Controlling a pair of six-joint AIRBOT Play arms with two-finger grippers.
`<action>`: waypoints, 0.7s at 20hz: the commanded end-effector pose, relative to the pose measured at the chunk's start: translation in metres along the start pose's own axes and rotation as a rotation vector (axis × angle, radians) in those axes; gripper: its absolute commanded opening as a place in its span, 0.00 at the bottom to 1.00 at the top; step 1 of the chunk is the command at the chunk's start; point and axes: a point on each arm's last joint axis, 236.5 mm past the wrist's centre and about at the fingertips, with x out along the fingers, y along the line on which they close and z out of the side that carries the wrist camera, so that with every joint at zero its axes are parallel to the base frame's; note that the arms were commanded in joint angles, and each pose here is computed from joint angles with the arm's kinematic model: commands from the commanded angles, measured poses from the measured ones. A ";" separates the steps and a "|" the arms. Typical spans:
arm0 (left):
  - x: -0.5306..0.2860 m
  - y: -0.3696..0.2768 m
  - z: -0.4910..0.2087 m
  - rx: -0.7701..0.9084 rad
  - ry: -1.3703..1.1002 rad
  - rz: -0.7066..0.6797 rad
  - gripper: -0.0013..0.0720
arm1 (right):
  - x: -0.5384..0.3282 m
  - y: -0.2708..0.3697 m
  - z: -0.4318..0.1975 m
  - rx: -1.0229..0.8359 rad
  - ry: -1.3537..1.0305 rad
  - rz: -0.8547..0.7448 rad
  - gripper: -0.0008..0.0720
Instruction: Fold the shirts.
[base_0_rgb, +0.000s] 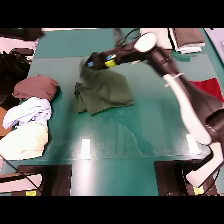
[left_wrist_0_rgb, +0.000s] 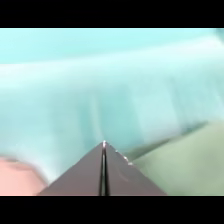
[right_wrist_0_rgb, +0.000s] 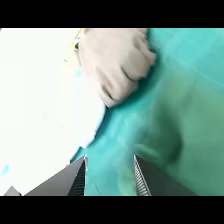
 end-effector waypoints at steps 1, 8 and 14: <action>-0.051 0.018 0.017 0.007 -0.072 0.061 0.05 | 0.028 0.008 -0.001 -0.039 -0.003 0.040 0.50; -0.039 -0.050 0.010 0.107 -0.053 -0.064 0.05 | -0.103 -0.160 -0.066 0.177 0.178 -0.359 0.49; -0.028 -0.088 0.003 0.147 -0.040 -0.137 0.05 | -0.143 -0.248 -0.166 0.526 0.299 -0.415 0.90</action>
